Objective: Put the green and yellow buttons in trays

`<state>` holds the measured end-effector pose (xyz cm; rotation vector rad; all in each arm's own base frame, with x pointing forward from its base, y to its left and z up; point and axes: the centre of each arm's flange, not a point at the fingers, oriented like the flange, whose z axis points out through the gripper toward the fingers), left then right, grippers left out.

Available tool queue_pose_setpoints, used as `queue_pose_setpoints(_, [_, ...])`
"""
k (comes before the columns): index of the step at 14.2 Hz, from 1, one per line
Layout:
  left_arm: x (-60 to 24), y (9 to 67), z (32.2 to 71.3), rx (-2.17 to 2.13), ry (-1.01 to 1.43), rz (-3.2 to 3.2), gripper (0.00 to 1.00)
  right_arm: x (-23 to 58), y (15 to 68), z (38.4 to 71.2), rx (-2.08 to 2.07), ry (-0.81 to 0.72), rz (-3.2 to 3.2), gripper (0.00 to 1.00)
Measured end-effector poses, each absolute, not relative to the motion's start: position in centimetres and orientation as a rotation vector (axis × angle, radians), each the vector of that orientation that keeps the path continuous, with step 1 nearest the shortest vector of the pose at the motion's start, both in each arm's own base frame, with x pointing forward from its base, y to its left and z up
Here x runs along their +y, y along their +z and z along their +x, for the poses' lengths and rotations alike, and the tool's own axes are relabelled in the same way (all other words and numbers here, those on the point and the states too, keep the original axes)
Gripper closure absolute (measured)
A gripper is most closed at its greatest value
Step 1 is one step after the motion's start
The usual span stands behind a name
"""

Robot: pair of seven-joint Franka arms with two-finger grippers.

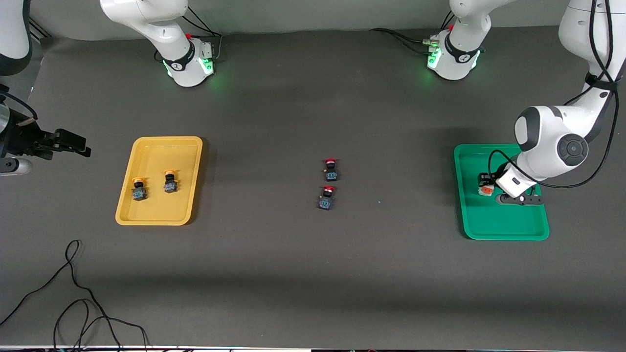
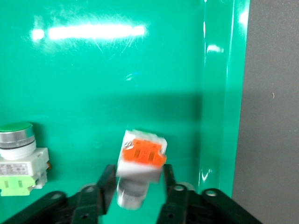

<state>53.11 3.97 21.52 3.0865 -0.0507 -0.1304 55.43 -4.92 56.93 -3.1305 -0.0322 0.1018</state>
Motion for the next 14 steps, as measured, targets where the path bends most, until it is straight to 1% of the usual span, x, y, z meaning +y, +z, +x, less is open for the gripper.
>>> queue_pose_setpoints(2, [4.1,22.9,53.7,-0.053,-0.118,3.095,0.23,-5.2,57.1,55.3,-0.025,0.098,-3.143,0.00])
queue_pose_setpoints(3, [4.3,24.4,54.2,-0.055,-0.133,3.104,0.11,-5.4,57.1,55.3,-0.017,0.093,-3.145,0.00])
queue_pose_setpoints(4, [4.4,27.0,54.8,-0.059,-0.162,3.117,0.01,-5.5,57.3,55.4,-0.014,0.080,-3.147,0.00])
queue_pose_setpoints(5, [4.4,30.3,55.4,-0.069,-0.198,3.131,0.00,-5.5,57.6,55.5,-0.016,0.065,-3.148,0.00])
queue_pose_setpoints(7, [3.8,38.7,56.4,-0.099,-0.255,3.162,0.00,-5.2,58.2,55.6,-0.022,0.044,-3.150,0.00])
queue_pose_setpoints(10, [0.8,51.1,56.8,-0.156,-0.306,3.186,0.00,-4.8,58.5,55.7,-0.028,0.033,-3.151,0.00])
queue_pose_setpoints(12, [-1.0,56.0,56.6,-0.192,-0.287,3.190,0.00,-4.8,58.6,55.7,-0.027,0.030,-3.151,0.00])
queue_pose_setpoints(14, [-1.6,58.8,56.6,-0.206,-0.254,3.191,0.00,-4.8,58.6,55.7,-0.026,0.029,-3.151,0.00])
